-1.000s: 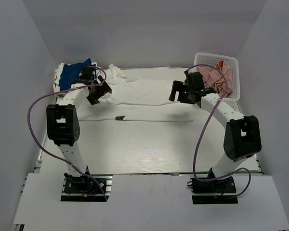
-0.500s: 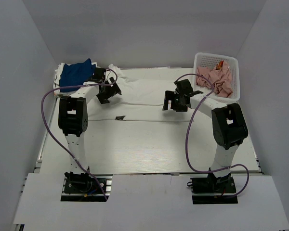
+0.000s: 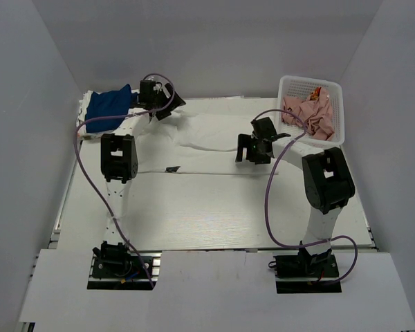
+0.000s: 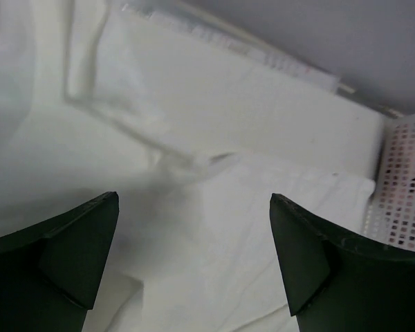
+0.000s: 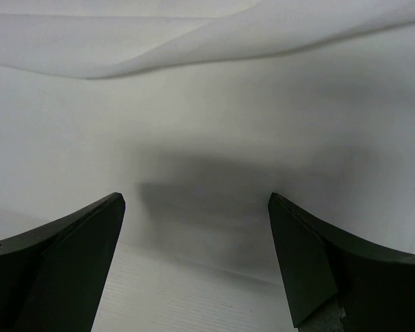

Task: Fold and stack the t-shirts
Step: Fold the flattened tshirt in 1/3 of the way

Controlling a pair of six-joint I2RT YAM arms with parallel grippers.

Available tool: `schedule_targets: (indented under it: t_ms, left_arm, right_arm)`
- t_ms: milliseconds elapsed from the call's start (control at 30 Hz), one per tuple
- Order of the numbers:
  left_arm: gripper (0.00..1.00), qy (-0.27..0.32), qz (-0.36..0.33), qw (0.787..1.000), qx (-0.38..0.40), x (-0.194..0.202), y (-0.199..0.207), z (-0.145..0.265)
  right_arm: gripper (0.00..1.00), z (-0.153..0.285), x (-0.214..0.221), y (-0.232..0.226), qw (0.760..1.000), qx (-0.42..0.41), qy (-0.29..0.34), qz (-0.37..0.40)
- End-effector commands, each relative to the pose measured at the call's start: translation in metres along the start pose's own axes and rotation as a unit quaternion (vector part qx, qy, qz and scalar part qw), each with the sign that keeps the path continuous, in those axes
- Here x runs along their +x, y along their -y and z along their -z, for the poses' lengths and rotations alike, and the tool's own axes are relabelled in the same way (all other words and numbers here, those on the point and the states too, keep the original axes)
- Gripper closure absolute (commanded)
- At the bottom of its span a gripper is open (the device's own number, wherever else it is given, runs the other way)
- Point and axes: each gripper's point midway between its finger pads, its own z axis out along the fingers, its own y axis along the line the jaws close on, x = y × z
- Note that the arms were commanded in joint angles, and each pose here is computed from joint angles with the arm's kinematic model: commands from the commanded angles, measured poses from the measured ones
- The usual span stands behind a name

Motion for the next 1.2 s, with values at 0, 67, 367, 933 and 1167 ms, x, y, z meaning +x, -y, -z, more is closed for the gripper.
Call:
schedule_targets:
  t_ms: [0,67,367,933,1167]
  left_arm:
    - [0.0,0.054,-0.042,0.991,0.119,-0.049,0.07,0.007]
    - [0.0,0.069,-0.084,0.983,0.15,-0.06,0.088,0.017]
    - [0.0,0.086,-0.168,0.982,0.019,-0.043,0.051,0.107]
    - [0.0,-0.053,-0.07,0.965,-0.249,0.094,-0.14,0.13]
    - [0.0,-0.14,0.035,0.932,-0.332,0.182,-0.178,0.183]
  right_arm:
    - [0.1,0.0,-0.006,0.005,1.0,0.009,0.01,0.011]
    - [0.1,0.002,-0.009,0.009,0.999,0.023,0.018,0.013]
    - [0.1,0.009,-0.025,0.01,0.998,0.037,0.041,0.021]
    - [0.1,0.006,-0.001,0.044,0.993,0.109,0.043,0.01]
    - [0.1,0.034,0.063,0.051,0.994,0.105,0.002,-0.04]
